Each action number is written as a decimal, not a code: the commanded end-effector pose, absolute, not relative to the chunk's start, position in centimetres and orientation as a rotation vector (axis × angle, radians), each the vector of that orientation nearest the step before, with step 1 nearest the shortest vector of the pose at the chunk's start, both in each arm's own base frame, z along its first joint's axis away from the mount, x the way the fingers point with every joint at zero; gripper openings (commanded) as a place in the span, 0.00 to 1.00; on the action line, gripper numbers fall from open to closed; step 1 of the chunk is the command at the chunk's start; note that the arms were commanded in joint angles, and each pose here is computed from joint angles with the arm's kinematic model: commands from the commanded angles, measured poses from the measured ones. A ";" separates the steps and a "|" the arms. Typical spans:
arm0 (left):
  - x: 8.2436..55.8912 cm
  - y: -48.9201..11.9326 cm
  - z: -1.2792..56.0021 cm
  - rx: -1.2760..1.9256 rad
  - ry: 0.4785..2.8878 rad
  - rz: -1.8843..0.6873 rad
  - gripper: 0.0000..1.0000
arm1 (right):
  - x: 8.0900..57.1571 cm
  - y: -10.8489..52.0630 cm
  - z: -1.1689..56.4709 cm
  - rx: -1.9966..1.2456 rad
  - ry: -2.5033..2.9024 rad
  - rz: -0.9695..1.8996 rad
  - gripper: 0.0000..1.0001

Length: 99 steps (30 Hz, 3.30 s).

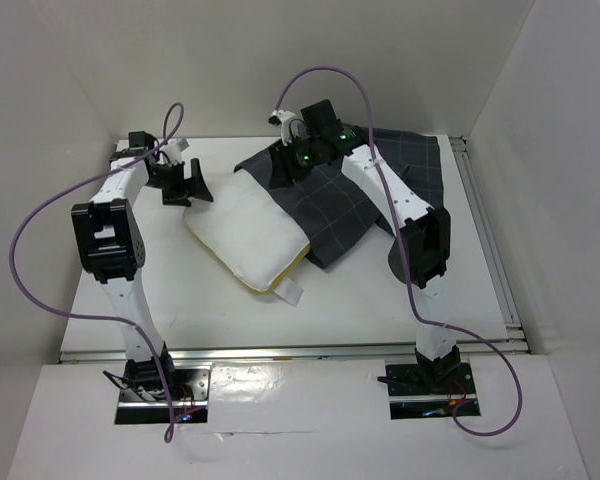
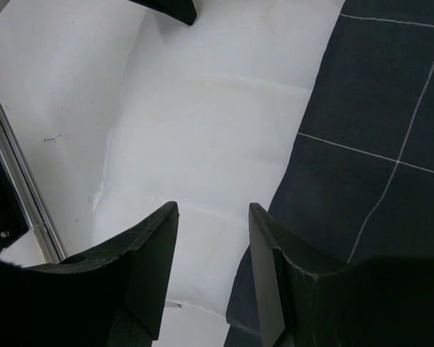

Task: Put the pillow into the pillowcase

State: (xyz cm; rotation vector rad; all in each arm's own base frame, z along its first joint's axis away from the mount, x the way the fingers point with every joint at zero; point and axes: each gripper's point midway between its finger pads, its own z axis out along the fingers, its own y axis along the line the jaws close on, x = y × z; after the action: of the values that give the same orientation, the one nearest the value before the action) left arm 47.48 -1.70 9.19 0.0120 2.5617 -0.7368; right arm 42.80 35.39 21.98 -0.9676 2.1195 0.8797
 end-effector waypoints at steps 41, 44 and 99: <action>44.2 -4.8 11.0 0.090 2.217 -1.648 0.00 | 43.3 36.7 21.6 -1.016 2.097 0.847 0.50; 44.8 -4.9 13.3 0.244 2.241 -1.443 0.00 | 44.1 36.8 22.2 -0.993 2.076 0.821 0.50; 38.9 -16.8 37.9 1.013 1.566 -0.060 0.00 | 50.6 29.8 31.6 -0.764 1.749 0.564 0.07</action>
State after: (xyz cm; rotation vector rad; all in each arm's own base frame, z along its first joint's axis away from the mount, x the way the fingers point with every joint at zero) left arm 38.78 -16.65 29.94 1.0670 1.8134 -0.1313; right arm 51.50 29.80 29.17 -0.7502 1.7975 0.5366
